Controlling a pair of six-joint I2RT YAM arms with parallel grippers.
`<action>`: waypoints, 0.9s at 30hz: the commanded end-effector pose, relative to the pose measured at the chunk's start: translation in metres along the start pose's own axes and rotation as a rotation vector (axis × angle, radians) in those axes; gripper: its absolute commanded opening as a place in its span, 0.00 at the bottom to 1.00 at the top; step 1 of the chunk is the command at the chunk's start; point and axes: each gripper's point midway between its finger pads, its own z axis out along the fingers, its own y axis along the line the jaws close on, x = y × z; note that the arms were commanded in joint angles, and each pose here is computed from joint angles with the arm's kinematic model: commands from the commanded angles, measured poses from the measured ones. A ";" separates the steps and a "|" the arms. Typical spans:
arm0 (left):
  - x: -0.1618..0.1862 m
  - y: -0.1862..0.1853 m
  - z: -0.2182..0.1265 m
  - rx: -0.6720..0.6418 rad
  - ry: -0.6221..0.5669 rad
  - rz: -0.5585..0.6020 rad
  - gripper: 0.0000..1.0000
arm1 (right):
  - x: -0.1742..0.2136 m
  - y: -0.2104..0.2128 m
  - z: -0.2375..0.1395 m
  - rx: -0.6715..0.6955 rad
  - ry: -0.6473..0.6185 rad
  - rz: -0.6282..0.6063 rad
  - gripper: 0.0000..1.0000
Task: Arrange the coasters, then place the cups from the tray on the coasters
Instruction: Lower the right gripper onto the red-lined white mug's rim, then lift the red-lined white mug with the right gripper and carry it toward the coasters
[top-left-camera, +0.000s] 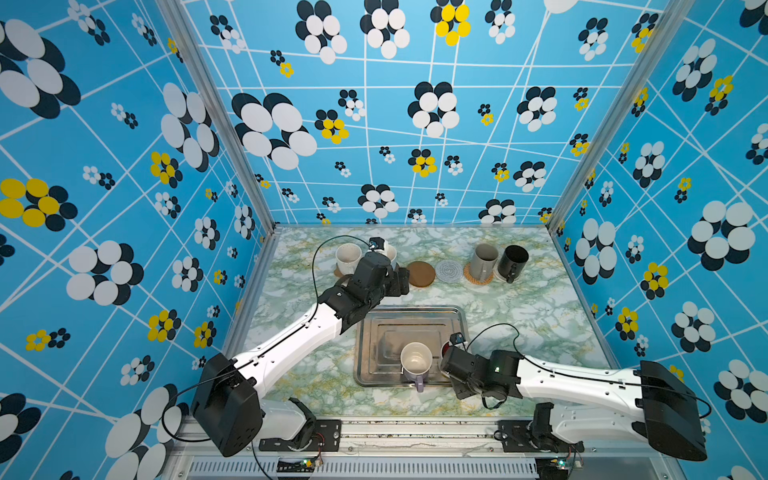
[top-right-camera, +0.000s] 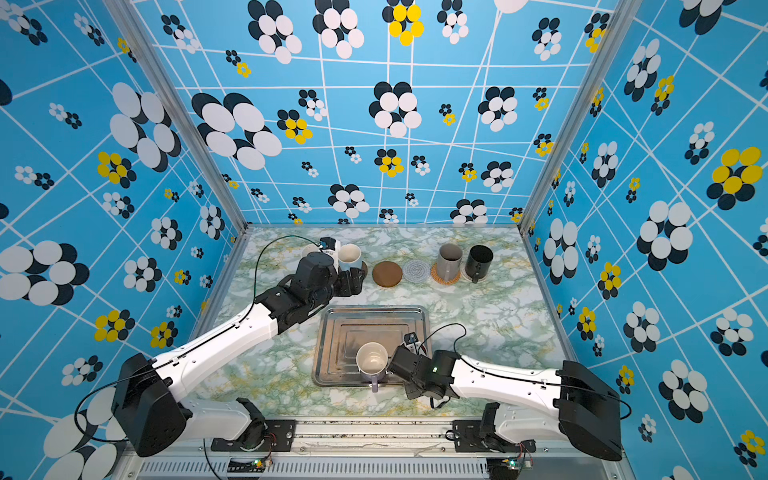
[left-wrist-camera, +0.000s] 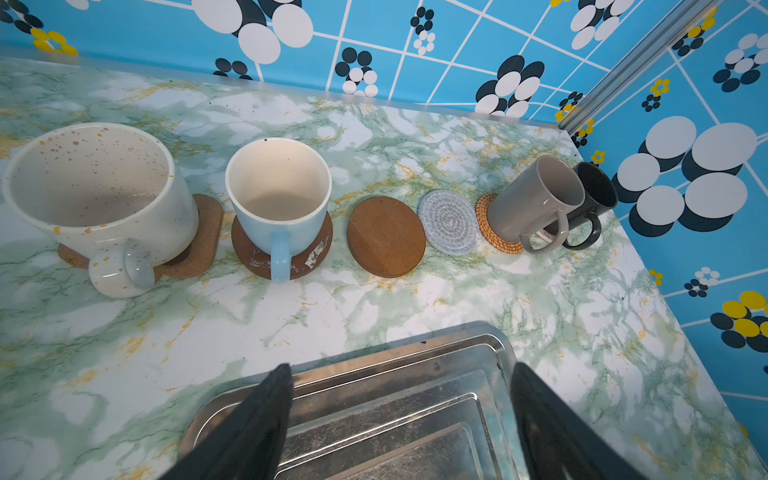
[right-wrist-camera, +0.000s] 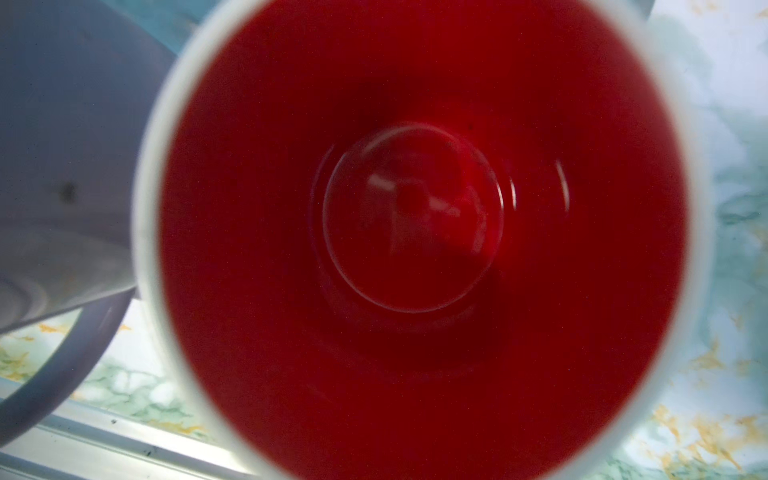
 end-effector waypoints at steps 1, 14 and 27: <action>-0.008 -0.003 0.000 0.004 -0.009 0.010 0.83 | -0.015 -0.003 -0.012 0.030 -0.060 0.008 0.00; -0.004 0.000 0.003 -0.003 0.000 0.021 0.83 | -0.042 -0.005 -0.034 0.048 -0.160 0.040 0.00; -0.002 0.005 0.005 0.000 0.007 0.014 0.84 | -0.077 -0.006 -0.038 -0.007 -0.204 0.084 0.00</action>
